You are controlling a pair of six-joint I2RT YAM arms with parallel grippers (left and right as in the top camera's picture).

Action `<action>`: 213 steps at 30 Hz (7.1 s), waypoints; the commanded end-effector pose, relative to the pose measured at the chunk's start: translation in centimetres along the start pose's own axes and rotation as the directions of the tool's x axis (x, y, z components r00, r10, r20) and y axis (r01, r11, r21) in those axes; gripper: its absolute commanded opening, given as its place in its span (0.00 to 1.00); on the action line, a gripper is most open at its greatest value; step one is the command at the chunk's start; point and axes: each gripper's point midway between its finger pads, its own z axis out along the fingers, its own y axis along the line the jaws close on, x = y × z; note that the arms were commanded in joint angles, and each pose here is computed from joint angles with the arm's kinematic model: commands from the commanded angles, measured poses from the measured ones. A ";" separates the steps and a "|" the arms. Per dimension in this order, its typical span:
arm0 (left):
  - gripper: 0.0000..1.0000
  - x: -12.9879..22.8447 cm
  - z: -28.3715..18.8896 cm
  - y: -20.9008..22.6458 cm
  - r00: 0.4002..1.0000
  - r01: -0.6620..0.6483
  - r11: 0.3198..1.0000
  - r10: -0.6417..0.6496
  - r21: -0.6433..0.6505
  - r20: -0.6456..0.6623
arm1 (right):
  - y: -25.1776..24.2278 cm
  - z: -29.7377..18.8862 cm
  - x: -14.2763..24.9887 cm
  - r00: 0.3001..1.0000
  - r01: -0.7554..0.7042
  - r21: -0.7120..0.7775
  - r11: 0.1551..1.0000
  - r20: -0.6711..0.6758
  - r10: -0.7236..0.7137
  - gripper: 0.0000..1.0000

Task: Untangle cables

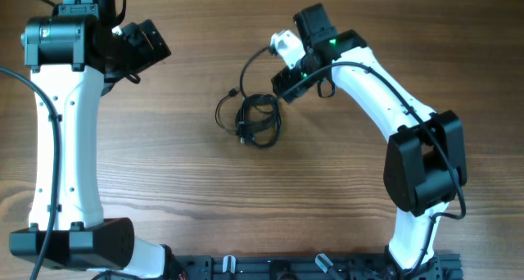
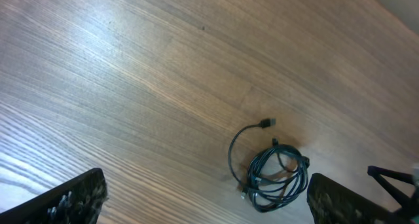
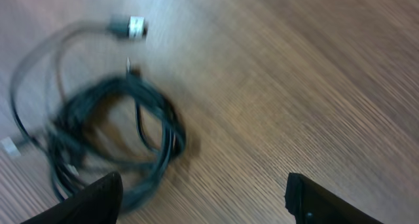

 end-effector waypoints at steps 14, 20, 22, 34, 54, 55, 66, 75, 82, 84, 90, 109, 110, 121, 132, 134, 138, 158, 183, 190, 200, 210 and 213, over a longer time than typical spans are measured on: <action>1.00 -0.1 -0.5 0.4 0.997 -0.078 0.997 0.078 -0.013 0.009 | 2.6 5.0 -2.6 0.933 0.334 0.000 0.943 0.145 -0.330 0.89; 1.00 0.2 -0.6 0.5 0.996 -0.093 0.995 0.093 -0.018 -0.003 | 3.8 7.7 -0.8 0.959 0.276 -0.060 0.959 0.081 -0.271 0.86; 1.00 0.3 -0.6 0.6 0.995 -0.097 0.995 0.097 -0.020 -0.007 | 3.9 7.9 -0.6 0.963 0.263 -0.065 0.963 0.076 -0.258 0.86; 1.00 0.3 -0.6 0.6 0.995 -0.097 0.995 0.096 -0.020 -0.008 | 4.2 8.8 1.5 0.971 0.241 -0.088 0.967 0.033 -0.239 0.05; 1.00 4.3 2.8 -7.2 0.925 -0.277 0.910 0.339 0.308 -0.170 | 2.6 -9.8 -5.8 0.959 -0.110 0.128 0.986 0.275 0.071 0.04; 1.00 4.7 3.4 -7.8 0.914 -0.298 0.901 0.365 0.315 -0.176 | 2.5 -9.9 -5.8 0.958 -0.117 0.135 0.984 0.275 0.077 0.04; 1.00 7.4 10.8 -14.4 0.638 -0.711 0.616 0.768 0.339 -0.057 | 4.8 -15.6 -6.9 0.910 -0.146 0.014 0.989 0.394 0.129 0.04; 1.00 9.0 7.6 -18.4 0.820 -0.307 0.683 0.543 0.663 -0.179 | 7.7 -20.0 -8.3 0.827 -0.239 -0.185 0.953 0.475 0.300 0.04; 0.75 8.9 7.4 -18.9 0.823 -0.301 0.671 0.542 0.678 -0.171 | 10.3 -20.6 -8.6 0.837 -0.158 -0.314 0.936 0.461 0.296 0.04; 0.65 8.6 7.7 -18.9 0.826 -0.312 0.675 0.541 0.669 -0.161 | 11.2 -20.9 -8.6 0.840 -0.132 -0.361 0.923 0.454 0.298 0.04; 0.04 7.4 9.6 -16.7 0.838 -0.374 0.760 0.522 0.531 -0.157 | 12.3 -22.7 -8.5 0.829 -0.099 -0.415 0.904 0.468 0.306 0.04; 0.04 -1.5 7.3 5.4 0.982 -0.023 0.996 0.007 -0.081 -0.187 | -2.9 -30.8 -0.6 0.674 -0.327 -0.283 0.902 0.599 0.433 0.04; 0.04 -1.5 7.0 5.5 0.984 -0.030 0.996 0.014 -0.086 -0.178 | -3.8 -30.5 -0.1 0.683 -0.356 -0.225 0.907 0.599 0.417 0.04; 0.04 -3.6 -2.1 14.7 0.972 0.234 0.959 -0.226 -0.163 0.067 | -15.1 -31.7 8.9 0.619 -0.714 0.173 0.679 0.608 0.496 0.04; 0.04 -3.3 -3.4 8.4 0.993 0.089 0.996 -0.090 0.012 0.080 | -10.0 -27.7 4.2 0.673 -0.592 -0.033 0.806 0.529 0.516 0.05; 0.06 -3.2 -3.3 7.5 0.994 0.064 0.998 -0.066 0.022 0.082 | -7.2 -26.5 2.0 0.720 -0.522 -0.053 0.851 0.507 0.474 0.04; 0.16 -3.0 -3.3 7.5 0.995 0.063 0.998 -0.065 0.021 0.076 | -5.7 -24.8 1.7 0.758 -0.509 -0.024 0.860 0.460 0.462 0.36; 0.88 -2.2 -3.3 6.5 0.997 0.062 0.995 -0.065 0.077 0.032 | 8.3 -1.0 0.5 0.651 -0.749 -0.130 0.649 0.036 0.758 1.00; 0.91 7.3 -0.8 -6.7 0.909 -0.184 0.722 0.383 0.667 -0.164 | 7.5 -5.3 -3.9 0.784 -0.541 -0.169 0.824 0.253 0.567 0.04; 0.81 9.1 4.3 -6.5 0.918 -0.177 0.869 0.315 0.461 -0.242 | 6.0 -8.6 -3.7 0.775 -0.534 -0.156 0.831 0.304 0.555 0.04; 0.78 13.1 10.9 -9.8 0.973 -0.171 0.978 0.187 0.120 -0.136 | 6.6 -8.4 -2.4 0.800 -0.526 -0.144 0.838 0.253 0.545 0.04; 0.77 13.6 14.2 -11.3 0.972 -0.176 0.979 0.189 0.103 -0.139 | 7.8 -9.9 -1.8 0.820 -0.497 -0.151 0.854 0.241 0.520 0.04; 0.75 13.7 14.2 -11.5 0.972 -0.174 0.978 0.189 0.113 -0.140 | 8.7 -10.4 -2.1 0.829 -0.474 -0.159 0.866 0.251 0.500 0.04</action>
